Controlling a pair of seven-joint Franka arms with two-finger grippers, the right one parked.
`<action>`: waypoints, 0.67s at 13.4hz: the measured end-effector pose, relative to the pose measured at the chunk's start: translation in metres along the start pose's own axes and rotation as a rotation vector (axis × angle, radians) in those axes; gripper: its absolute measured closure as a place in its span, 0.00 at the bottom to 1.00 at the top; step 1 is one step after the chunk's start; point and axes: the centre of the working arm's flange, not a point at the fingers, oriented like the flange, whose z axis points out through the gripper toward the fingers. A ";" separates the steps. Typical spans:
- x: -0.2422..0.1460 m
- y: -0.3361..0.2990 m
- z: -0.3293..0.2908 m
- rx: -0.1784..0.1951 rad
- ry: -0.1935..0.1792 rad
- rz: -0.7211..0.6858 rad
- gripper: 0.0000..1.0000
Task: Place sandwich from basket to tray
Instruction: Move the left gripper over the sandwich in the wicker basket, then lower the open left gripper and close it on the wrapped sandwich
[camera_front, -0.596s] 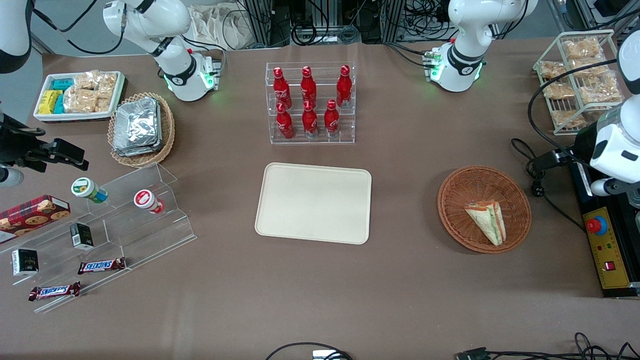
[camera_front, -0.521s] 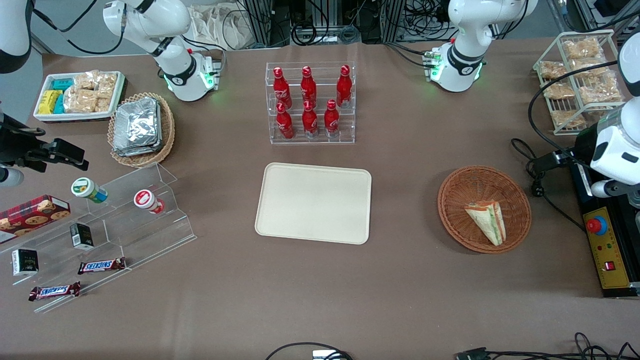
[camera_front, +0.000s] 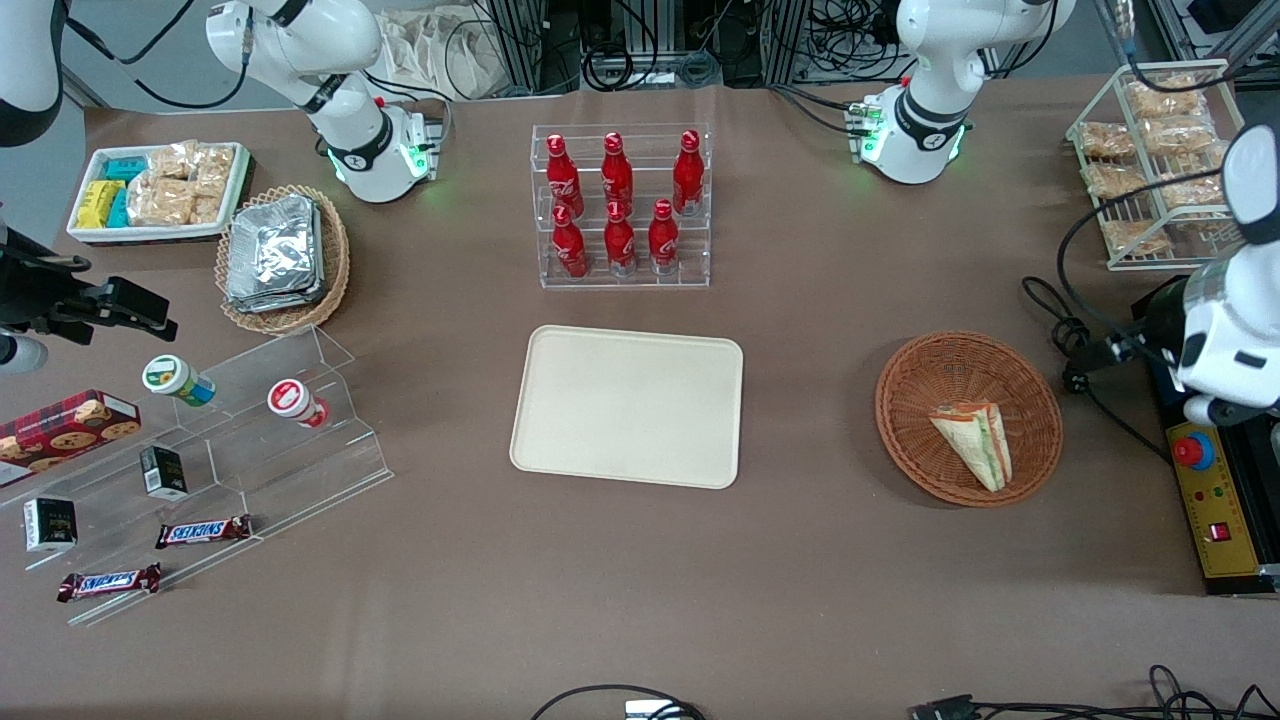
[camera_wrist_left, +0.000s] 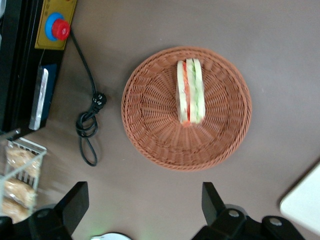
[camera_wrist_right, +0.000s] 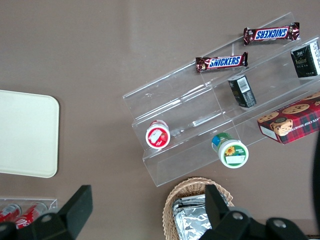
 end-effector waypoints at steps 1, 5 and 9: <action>0.006 0.004 0.014 -0.005 0.007 -0.037 0.00; 0.015 0.012 0.103 -0.032 0.040 -0.152 0.00; 0.017 -0.011 0.181 -0.078 0.060 -0.226 0.00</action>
